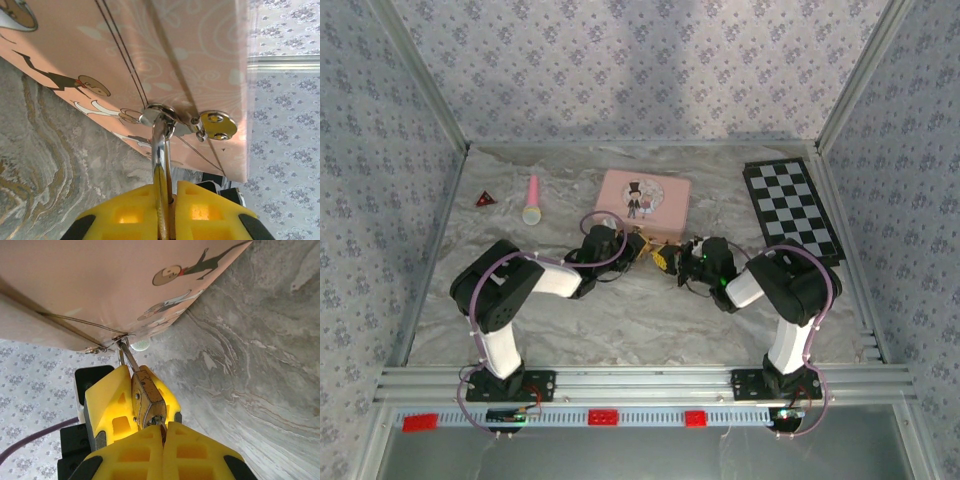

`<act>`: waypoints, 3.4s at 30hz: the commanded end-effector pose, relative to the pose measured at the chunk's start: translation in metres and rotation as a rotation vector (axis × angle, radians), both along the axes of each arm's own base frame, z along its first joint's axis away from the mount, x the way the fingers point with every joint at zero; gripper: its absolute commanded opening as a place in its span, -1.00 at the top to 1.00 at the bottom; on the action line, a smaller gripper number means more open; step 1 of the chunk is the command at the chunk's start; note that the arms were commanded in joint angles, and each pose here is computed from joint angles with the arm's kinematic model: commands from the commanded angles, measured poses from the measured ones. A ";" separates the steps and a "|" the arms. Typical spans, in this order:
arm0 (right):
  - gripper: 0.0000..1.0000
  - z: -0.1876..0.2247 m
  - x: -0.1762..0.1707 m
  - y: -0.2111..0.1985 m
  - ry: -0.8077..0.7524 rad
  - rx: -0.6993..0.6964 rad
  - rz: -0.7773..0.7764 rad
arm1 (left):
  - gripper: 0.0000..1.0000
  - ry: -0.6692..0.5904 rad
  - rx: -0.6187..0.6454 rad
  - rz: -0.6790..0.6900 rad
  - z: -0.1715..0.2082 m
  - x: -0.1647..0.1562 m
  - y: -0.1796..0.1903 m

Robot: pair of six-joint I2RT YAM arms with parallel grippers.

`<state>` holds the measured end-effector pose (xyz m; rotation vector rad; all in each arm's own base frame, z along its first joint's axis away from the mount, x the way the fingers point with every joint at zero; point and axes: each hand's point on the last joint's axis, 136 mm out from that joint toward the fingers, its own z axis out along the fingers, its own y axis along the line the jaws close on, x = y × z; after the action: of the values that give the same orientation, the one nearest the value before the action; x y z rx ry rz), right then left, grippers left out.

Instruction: Unlock the padlock with the key

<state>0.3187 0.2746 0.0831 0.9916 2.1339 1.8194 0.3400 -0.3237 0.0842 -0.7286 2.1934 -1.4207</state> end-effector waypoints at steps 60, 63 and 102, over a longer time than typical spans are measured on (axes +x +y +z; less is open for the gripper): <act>-0.19 0.091 -0.049 -0.045 -1.340 -1.190 0.296 | 1.00 0.058 0.174 -0.111 0.018 -0.007 0.019; -0.19 0.094 -0.066 -0.030 -1.540 -1.274 0.339 | 1.00 0.058 0.194 -0.097 0.021 -0.010 0.025; 0.34 0.007 -0.041 0.028 -1.583 -1.542 0.456 | 1.00 0.039 0.202 -0.124 0.031 -0.020 0.018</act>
<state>0.2755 0.2997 0.0850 -1.0295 1.6307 0.1070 0.3115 -0.2939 0.0757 -0.6461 2.5128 -1.1278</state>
